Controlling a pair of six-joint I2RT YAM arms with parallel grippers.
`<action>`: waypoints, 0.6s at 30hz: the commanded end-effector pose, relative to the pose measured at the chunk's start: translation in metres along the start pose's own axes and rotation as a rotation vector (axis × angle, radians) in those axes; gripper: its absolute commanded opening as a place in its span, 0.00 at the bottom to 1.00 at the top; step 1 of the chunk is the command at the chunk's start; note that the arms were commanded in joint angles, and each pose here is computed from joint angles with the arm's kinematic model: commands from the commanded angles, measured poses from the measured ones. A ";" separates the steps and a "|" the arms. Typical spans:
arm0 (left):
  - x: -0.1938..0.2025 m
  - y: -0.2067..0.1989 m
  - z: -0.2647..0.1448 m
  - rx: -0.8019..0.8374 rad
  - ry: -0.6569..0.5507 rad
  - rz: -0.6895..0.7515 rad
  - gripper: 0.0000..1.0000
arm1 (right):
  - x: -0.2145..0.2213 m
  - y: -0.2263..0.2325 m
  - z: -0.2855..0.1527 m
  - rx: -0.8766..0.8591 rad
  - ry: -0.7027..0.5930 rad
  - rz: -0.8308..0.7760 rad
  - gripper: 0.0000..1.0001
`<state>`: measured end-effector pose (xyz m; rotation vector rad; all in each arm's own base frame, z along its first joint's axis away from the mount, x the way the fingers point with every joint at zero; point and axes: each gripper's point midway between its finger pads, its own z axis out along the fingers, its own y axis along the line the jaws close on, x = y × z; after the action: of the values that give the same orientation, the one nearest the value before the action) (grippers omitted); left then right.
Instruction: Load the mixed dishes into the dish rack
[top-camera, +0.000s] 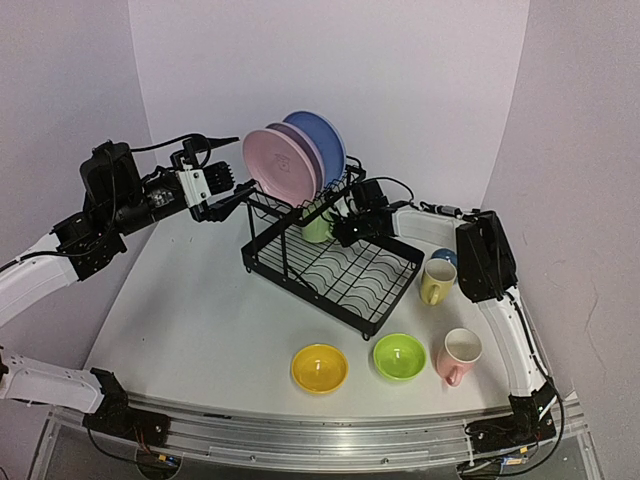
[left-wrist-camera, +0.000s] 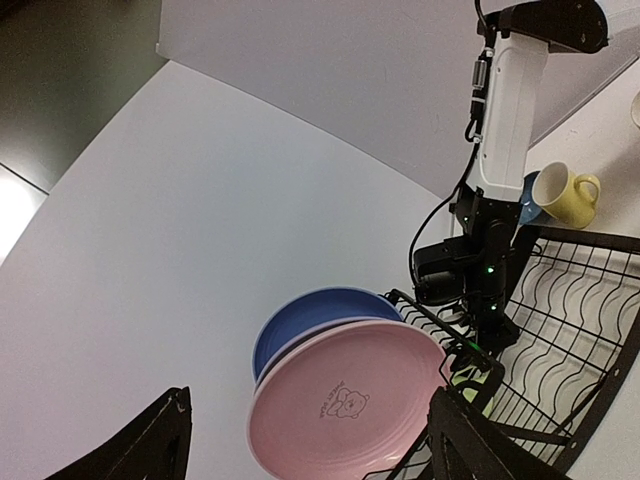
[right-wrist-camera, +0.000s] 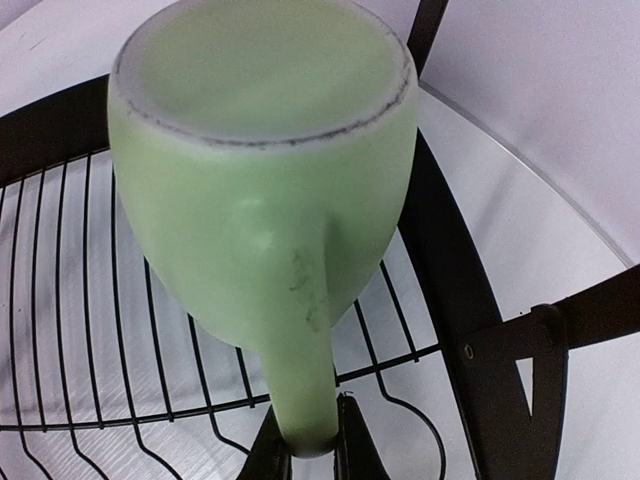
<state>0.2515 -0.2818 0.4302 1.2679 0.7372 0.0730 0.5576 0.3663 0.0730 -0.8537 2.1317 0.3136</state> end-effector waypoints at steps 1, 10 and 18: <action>-0.014 0.026 -0.007 -0.071 -0.023 0.031 0.81 | -0.018 -0.003 0.004 0.025 -0.076 -0.019 0.11; -0.015 0.023 -0.009 -0.064 -0.028 0.015 0.83 | -0.026 -0.002 -0.022 0.031 -0.086 -0.028 0.30; -0.014 0.010 -0.016 -0.021 -0.028 -0.057 0.84 | -0.026 0.007 -0.087 0.011 -0.084 0.037 0.46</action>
<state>0.2477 -0.2786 0.4331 1.2583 0.7455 0.0584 0.5272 0.3440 0.0530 -0.8637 2.1972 0.2850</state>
